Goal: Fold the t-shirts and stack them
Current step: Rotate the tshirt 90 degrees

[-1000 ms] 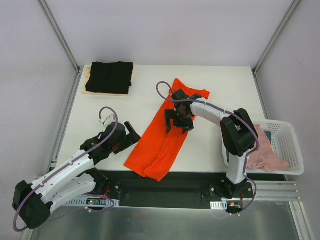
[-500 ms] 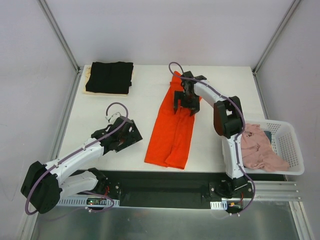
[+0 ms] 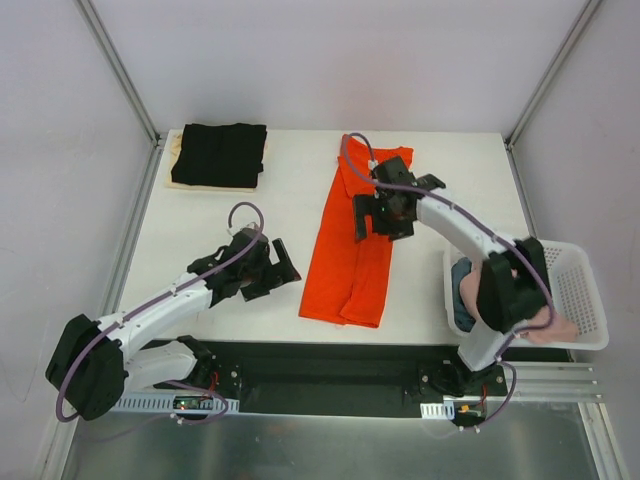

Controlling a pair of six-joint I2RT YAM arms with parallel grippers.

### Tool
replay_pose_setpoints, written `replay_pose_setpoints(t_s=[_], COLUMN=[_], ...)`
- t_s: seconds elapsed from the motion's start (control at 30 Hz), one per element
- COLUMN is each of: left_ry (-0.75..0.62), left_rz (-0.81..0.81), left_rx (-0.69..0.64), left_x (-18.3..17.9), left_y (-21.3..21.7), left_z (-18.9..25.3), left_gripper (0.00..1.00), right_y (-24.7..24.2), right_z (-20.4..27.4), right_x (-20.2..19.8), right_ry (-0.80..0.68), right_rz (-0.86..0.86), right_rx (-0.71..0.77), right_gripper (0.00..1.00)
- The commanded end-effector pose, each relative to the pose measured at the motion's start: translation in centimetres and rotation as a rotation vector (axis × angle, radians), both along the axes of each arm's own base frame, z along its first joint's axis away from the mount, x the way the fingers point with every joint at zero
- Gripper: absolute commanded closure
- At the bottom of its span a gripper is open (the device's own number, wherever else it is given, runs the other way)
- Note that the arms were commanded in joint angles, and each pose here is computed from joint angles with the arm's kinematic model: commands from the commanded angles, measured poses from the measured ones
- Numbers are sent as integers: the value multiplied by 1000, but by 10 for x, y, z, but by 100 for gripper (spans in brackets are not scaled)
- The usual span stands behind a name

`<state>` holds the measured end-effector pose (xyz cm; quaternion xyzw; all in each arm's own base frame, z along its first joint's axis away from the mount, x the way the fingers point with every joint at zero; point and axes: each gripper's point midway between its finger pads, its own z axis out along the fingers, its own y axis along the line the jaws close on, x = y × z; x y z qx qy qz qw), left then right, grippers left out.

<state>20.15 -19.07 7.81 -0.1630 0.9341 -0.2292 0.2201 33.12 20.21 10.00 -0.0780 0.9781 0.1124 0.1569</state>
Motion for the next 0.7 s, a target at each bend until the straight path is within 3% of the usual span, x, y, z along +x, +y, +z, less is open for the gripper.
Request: replay_pose_setpoints(t_s=[0.0,0.17,0.37,0.57,0.67], left_ry=[32,70,126,195,226], left_rz=[-98,-179,-220,-205,-208], left_rx=[-93,-131,-67,16,25], left_x=[-10,-23,-30,-31,-35], left_y=[-21,-42,-53,-48,-48], left_z=[-5,-16,-40,-69,-76], left_gripper=[2,10,27,39,50], right_y=[12,4,-9,6,1], right_z=[17,-20,-54,-63,-73], right_x=[-59,-142,-183,-190,-190], right_ry=[-67,59,149,153,145], right_rz=[-15,-16,-62,-50,-65], right_rx=[49,-16,-58,19,-11], right_gripper=[3,3,1,23,34])
